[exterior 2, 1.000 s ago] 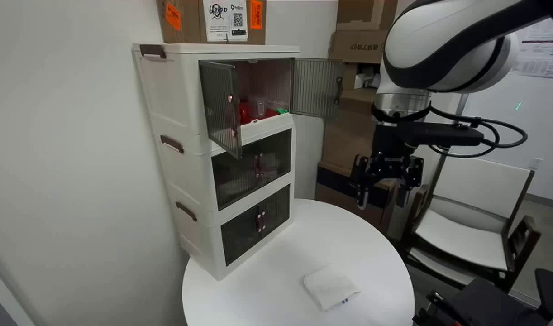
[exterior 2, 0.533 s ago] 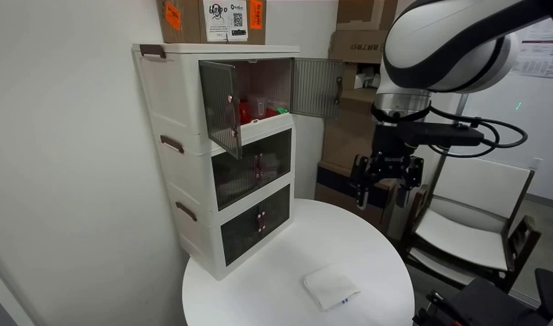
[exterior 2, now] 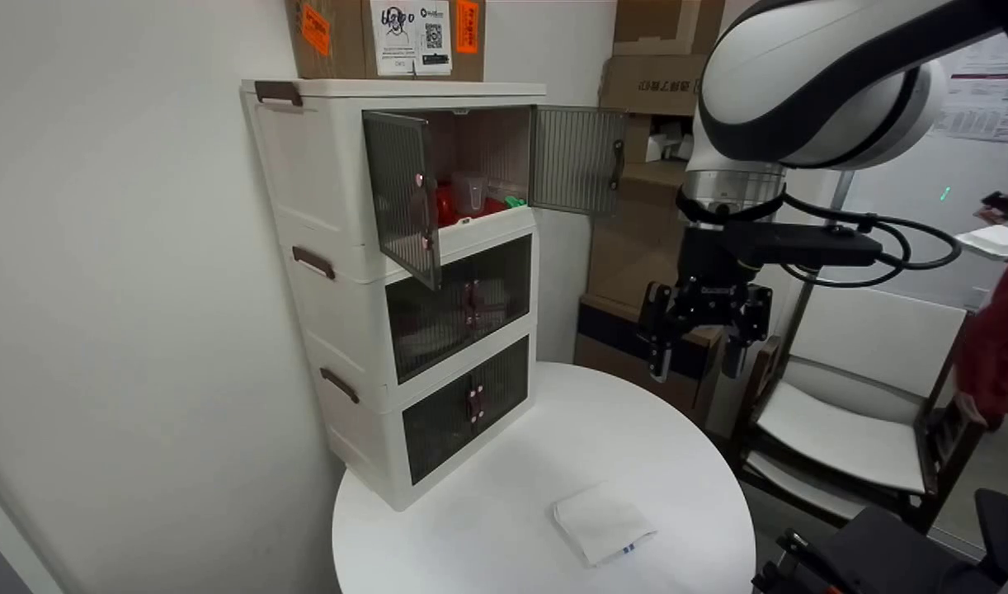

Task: Remove the jar from the top cabinet

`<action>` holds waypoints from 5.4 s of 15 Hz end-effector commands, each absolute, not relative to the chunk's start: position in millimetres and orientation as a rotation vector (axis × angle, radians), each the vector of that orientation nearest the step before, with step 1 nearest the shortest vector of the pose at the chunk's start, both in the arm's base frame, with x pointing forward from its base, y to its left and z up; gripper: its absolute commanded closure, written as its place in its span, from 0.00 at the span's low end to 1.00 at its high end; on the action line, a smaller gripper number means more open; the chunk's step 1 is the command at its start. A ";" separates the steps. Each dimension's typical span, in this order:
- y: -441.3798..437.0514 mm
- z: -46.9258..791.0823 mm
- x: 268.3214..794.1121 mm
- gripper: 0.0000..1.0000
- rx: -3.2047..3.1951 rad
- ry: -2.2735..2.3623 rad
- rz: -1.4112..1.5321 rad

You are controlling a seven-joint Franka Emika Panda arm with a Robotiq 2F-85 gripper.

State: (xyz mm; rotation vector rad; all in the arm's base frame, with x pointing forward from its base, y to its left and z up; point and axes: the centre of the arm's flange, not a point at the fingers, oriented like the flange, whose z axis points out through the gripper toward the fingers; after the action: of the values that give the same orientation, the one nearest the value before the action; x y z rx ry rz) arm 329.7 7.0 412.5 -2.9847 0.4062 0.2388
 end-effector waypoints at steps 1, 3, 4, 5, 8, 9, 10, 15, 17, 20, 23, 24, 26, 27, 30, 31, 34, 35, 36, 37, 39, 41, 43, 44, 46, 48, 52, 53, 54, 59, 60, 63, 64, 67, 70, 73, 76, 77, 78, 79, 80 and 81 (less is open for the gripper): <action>7.0 412.5 329.7 0.00 -2.985 0.406 0.239; 7.0 412.5 329.7 0.00 -2.985 0.406 0.239; 7.0 412.5 329.7 0.00 -2.985 0.406 0.239; 7.0 412.5 329.7 0.00 -2.985 0.406 0.239; 7.0 412.5 329.7 0.00 -2.985 0.406 0.239; -1.8 413.4 331.1 0.00 -2.995 0.423 0.216; -8.9 417.2 332.7 0.00 -3.007 0.429 0.167; -54.5 450.6 357.0 0.00 -3.200 0.380 -0.228; -61.4 466.1 365.3 0.00 -3.259 0.318 -0.377; -57.2 463.1 362.5 0.00 -3.243 0.352 -0.325; -57.3 465.0 363.0 0.00 -3.248 0.343 -0.334; -57.3 465.0 363.0 0.00 -3.248 0.342 -0.334; -57.3 465.0 363.0 0.00 -3.249 0.340 -0.334; -57.3 465.0 363.0 0.00 -3.249 0.339 -0.334; -57.3 465.0 363.0 0.00 -3.249 0.337 -0.334; -54.1 464.1 364.7 0.00 -3.240 0.358 -0.341; -47.1 462.8 383.7 0.00 -3.207 0.446 -0.427; -46.6 465.4 392.6 0.00 -3.197 0.476 -0.485; -47.0 468.0 402.6 0.00 -3.188 0.505 -0.545; -48.1 471.2 412.9 0.00 -3.186 0.526 -0.608; -52.6 480.8 435.8 0.00 -3.156 0.555 -0.697; -59.1 492.1 460.8 0.00 -3.128 0.541 -0.763; -70.8 504.5 490.5 0.00 -3.106 0.532 -0.800; -76.3 511.4 507.2 0.00 -3.100 0.531 -0.805; -82.4 523.6 540.4 0.00 -3.101 0.551 -0.854; -81.2 532.7 574.7 0.00 -3.106 0.583 -0.891; -59.7 532.8 623.5 0.00 -3.048 0.657 -0.896; -50.9 530.6 631.7 0.00 -3.026 0.665 -0.888; -41.7 527.9 638.8 0.00 -3.012 0.679 -0.892; -18.0 513.8 638.6 0.00 -2.974 0.664 -0.894; -13.1 512.4 642.9 0.00 -2.968 0.665 -0.893; -12.1 511.5 647.8 0.00 -2.964 0.668 -0.896; -13.6 512.0 647.9 0.00 -2.964 0.671 -0.897; -13.5 507.7 653.8 0.00 -2.951 0.688 -0.899; -17.0 499.2 666.1 0.00 -2.930 0.772 -0.943; -31.2 492.3 673.4 0.00 -2.904 0.871 -0.970; -40.0 490.8 685.6 0.00 -2.828 0.951 -1.034; -43.4 489.3 668.5 0.00 -2.874 0.900 -0.965; -45.8 488.9 671.6 0.00 -2.859 0.916 -0.980; -46.5 488.5 673.8 0.00 -2.852 0.923 -0.988; -46.1 488.1 675.5 0.00 -2.848 0.928 -0.989; -45.2 488.1 676.2 0.00 -2.846 0.929 -0.990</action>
State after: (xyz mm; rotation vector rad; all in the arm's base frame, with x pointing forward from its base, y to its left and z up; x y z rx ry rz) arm 676.3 -45.2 488.1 -2.8461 0.9288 -0.9901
